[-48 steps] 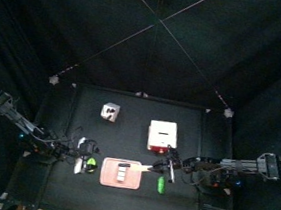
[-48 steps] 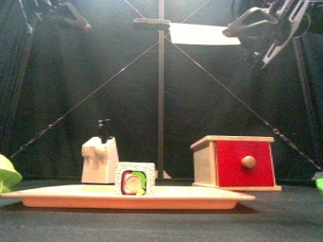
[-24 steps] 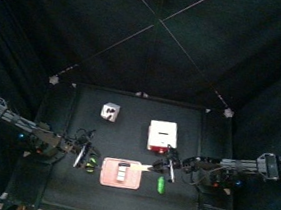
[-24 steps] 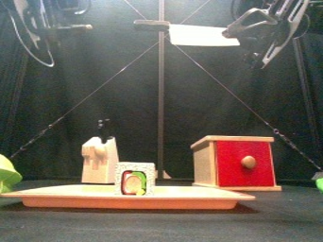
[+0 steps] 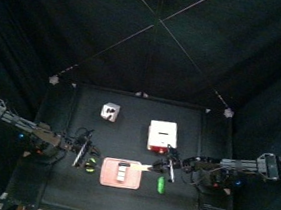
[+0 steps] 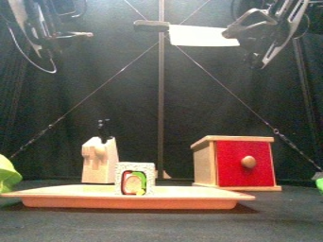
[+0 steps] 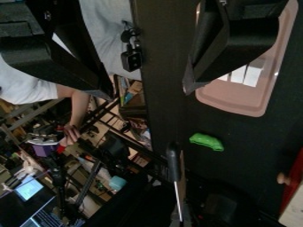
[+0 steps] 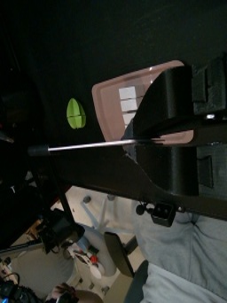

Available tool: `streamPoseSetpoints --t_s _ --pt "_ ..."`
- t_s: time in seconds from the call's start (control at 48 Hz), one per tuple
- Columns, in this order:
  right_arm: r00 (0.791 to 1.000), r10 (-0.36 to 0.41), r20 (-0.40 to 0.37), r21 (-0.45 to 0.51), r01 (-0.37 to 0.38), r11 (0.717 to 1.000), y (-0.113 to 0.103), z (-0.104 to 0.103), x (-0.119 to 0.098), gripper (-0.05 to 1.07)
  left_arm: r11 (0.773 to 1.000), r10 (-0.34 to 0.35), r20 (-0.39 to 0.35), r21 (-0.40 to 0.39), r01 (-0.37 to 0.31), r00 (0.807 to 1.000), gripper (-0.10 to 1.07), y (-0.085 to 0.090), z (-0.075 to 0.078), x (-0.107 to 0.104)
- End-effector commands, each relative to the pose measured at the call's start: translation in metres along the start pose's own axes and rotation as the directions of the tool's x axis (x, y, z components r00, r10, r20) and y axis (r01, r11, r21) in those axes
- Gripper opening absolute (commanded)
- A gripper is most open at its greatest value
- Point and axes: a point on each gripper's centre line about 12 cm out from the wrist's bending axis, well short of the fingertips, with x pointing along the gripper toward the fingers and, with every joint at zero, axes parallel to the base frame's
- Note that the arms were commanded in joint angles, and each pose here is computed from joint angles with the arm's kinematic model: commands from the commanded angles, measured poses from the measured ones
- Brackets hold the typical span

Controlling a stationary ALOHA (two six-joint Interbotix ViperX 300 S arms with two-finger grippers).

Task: Regrasp cleaver

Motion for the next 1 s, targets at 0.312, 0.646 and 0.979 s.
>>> streamPoseSetpoints --t_s 0.312,0.646,0.979 --pt "0.999 0.016 0.036 -0.013 -0.015 1.0 0.005 0.015 0.002 0.19 0.964 -0.087 0.132 -0.239 0.117 0.987 0.97 -0.003 0.005 -0.008" --pt "1.0 0.011 0.023 -0.011 -0.011 1.0 0.003 0.015 0.009 0.19 0.915 -0.081 0.217 -0.37 0.158 0.973 0.97 0.009 -0.001 -0.014" --pt "1.0 0.012 0.023 -0.011 -0.012 1.0 0.003 0.015 0.009 0.19 0.901 -0.052 0.198 -0.414 0.131 0.979 0.97 0.014 -0.007 -0.014"
